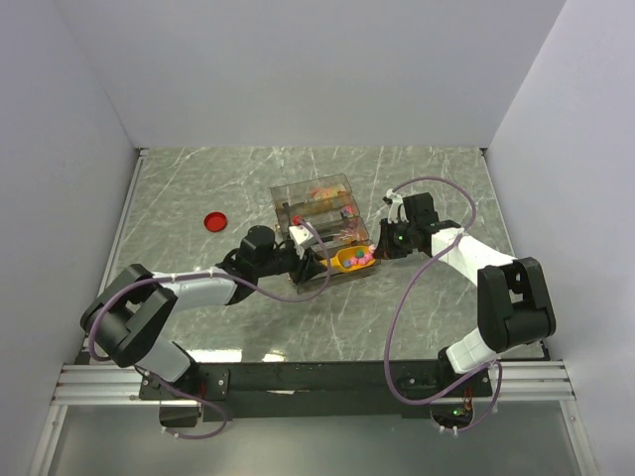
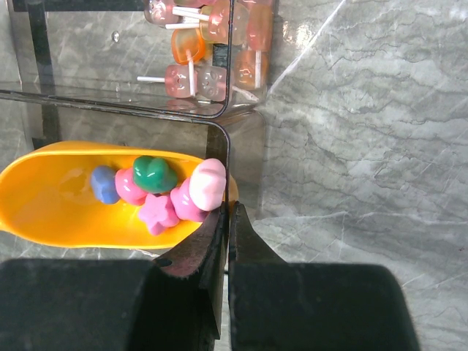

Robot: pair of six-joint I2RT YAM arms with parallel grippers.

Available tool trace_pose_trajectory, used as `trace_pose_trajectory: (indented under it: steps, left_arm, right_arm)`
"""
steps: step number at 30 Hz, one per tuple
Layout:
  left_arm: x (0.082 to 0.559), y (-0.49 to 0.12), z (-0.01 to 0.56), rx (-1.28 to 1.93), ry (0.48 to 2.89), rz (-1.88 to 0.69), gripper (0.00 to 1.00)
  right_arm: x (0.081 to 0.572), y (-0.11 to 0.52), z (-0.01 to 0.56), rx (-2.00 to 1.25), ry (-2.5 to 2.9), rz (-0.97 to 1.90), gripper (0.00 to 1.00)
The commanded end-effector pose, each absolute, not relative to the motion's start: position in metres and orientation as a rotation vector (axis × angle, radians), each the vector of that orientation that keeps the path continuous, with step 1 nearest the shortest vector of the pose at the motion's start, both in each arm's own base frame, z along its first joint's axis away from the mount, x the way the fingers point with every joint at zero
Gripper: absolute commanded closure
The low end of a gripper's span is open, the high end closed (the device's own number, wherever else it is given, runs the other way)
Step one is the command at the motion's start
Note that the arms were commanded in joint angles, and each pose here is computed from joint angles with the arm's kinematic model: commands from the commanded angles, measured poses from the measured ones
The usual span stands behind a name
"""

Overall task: Pack the candies
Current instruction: Scoop the fake candies from the storage box.

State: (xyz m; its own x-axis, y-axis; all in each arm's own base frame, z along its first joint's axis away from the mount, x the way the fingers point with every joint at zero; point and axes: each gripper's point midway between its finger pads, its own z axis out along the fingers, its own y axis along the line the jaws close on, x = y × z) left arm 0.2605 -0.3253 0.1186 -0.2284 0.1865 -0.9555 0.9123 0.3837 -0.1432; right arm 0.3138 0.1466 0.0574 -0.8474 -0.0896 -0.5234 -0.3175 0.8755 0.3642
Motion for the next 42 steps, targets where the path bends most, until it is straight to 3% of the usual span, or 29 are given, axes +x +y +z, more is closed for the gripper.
trace_pose_trajectory:
  steps: [1,6,15,32,42]
  left_arm:
    - [0.257,-0.338,0.130,0.999,1.633,-1.016,0.96]
    - [0.264,-0.337,0.107,0.999,1.723,-0.978,0.93]
    - [0.270,-0.350,0.106,0.987,1.675,-1.022,0.92]
    - [0.252,-0.342,0.178,0.967,1.371,-1.049,0.91]
    - [0.256,-0.345,0.136,0.985,1.479,-1.055,0.90]
  right_arm:
    - [0.289,0.157,0.048,-0.345,2.623,0.688,1.00]
    - [0.289,0.158,0.047,-0.349,2.622,0.696,1.00]
    - [0.291,0.158,0.049,-0.350,2.620,0.698,1.00]
    - [0.291,0.157,0.052,-0.363,2.596,0.688,1.00]
    - [0.291,0.158,0.052,-0.363,2.599,0.690,1.00]
